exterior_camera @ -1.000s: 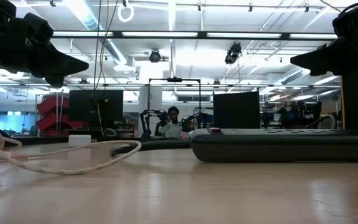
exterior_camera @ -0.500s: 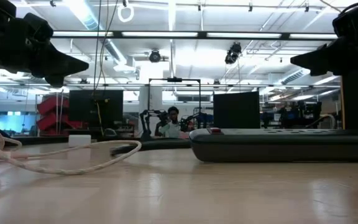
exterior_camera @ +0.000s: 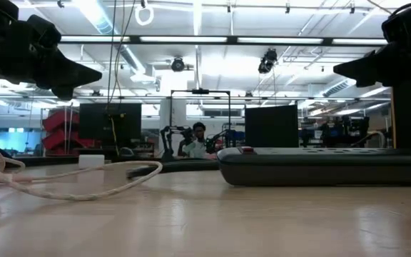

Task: Insert USB
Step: Insert the pink charger cable into the white charger adapter

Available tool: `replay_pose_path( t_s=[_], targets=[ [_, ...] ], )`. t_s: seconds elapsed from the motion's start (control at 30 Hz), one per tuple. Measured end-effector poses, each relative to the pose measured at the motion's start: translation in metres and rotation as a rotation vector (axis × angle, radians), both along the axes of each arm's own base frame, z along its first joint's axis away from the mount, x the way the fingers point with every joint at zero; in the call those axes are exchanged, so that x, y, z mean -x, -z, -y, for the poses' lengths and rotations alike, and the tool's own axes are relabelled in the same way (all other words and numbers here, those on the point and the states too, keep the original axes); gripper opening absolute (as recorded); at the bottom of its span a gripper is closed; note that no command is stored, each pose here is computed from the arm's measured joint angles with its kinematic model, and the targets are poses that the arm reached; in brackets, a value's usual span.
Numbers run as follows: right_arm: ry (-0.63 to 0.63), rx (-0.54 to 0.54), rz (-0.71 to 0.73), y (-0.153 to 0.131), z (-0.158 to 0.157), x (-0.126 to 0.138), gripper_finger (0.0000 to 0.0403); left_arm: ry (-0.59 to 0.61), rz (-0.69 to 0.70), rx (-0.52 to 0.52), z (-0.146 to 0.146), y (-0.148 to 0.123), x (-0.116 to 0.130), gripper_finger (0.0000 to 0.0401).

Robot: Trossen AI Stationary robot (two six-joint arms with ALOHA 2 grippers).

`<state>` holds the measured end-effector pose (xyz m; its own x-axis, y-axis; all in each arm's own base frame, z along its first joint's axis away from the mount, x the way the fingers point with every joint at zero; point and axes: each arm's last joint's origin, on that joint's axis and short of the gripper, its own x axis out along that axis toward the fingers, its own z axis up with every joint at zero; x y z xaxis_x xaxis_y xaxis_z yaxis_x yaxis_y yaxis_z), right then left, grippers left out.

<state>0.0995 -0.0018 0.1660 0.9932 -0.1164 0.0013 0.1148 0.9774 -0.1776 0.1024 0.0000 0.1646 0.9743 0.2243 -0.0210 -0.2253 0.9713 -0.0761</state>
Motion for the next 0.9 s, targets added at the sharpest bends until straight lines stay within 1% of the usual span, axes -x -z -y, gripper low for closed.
replay_pose_path(
  t_s=[0.3, 0.5, 0.7, 0.9],
  targets=[
    [0.0, 0.0, 0.0, 0.0, 0.0, 0.0, 0.0034, 0.0, 0.003, 0.0, 0.0, 0.0, 0.0, 0.0],
    [0.0, 0.0, 0.0, 0.0, 0.0, 0.0, 0.0029, 0.0, 0.031, 0.003, 0.0, -0.003, 0.0, 0.0],
    [0.0, 0.0, 0.0, 0.0, 0.0, 0.0, 0.0025, 0.0, 0.123, 0.011, 0.0, -0.012, 0.0, 0.0],
    [0.0, 0.0, 0.0, 0.0, 0.0, 0.0, 0.0033, 0.0, 0.268, 0.023, 0.0, -0.025, 0.003, 0.0]
  ],
)
